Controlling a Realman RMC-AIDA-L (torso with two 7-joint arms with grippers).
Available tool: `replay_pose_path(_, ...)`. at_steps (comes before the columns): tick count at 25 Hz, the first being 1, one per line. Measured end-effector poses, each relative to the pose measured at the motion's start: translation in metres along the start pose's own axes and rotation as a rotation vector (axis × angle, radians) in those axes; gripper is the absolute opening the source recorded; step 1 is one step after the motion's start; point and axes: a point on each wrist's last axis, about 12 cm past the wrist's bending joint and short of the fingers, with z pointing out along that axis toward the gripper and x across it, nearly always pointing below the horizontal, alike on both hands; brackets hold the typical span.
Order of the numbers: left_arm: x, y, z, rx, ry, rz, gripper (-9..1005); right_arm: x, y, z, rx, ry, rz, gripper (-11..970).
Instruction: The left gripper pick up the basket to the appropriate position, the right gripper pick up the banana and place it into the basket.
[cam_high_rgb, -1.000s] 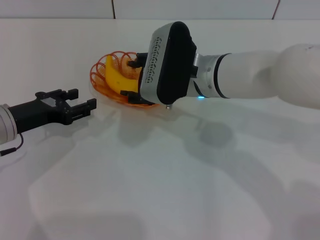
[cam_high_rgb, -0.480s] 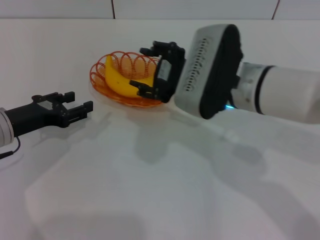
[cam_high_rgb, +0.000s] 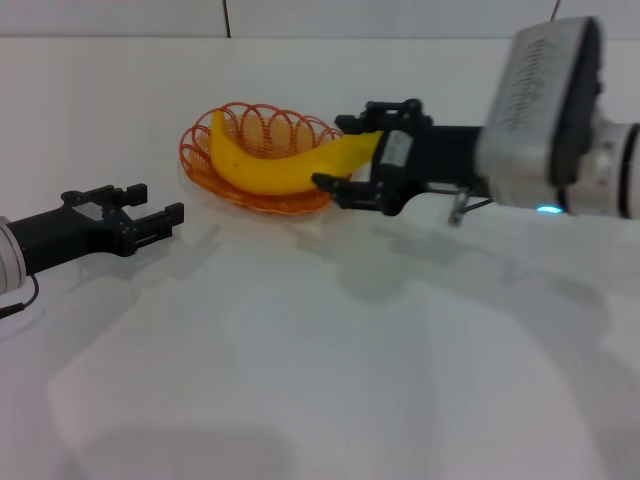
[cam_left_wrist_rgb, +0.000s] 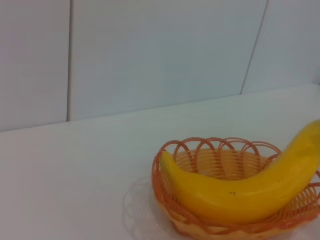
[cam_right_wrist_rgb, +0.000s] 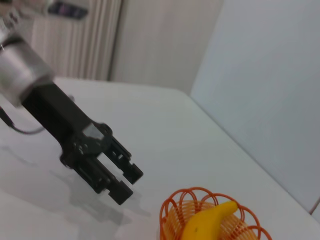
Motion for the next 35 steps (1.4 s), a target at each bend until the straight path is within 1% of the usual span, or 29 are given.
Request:
replay_pose_path(1,0.0,0.0,0.0,0.0,0.0,0.0,651,0.003,-0.003,-0.004,-0.005,-0.013,0.017,690)
replay_pose_path(2,0.0,0.0,0.0,0.0,0.0,0.0,651,0.012,-0.009,-0.012,-0.01,-0.029,0.055,689)
replay_pose_path(3,0.0,0.0,0.0,0.0,0.0,0.0,651,0.012,-0.009,-0.012,-0.01,-0.029,0.055,687)
replay_pose_path(4,0.0,0.0,0.0,0.0,0.0,0.0,651,0.016,-0.01,-0.015,-0.011,-0.03,0.072,686)
replay_pose_path(12,0.0,0.0,0.0,-0.001,-0.001,-0.001,651,0.064,-0.018,-0.031,0.026,0.008,0.201,687)
replay_pose_path(15,-0.001,0.0,0.0,-0.002,-0.009,0.001,651,0.075,-0.019,-0.039,0.02,-0.007,0.235,688)
replay_pose_path(20,-0.001,-0.001,0.0,-0.002,-0.019,0.016,651,0.084,-0.018,-0.051,-0.008,-0.043,0.252,688)
replay_pose_path(26,0.0,-0.002,0.0,-0.001,-0.02,0.032,651,0.093,-0.015,-0.069,-0.031,-0.123,0.265,689)
replay_pose_path(29,0.001,-0.002,0.001,-0.001,-0.022,0.032,651,0.095,-0.015,-0.069,-0.053,-0.133,0.269,690)
replay_pose_path(35,0.0,-0.003,0.001,0.001,-0.033,0.035,651,0.096,-0.014,-0.063,-0.073,-0.113,0.269,690)
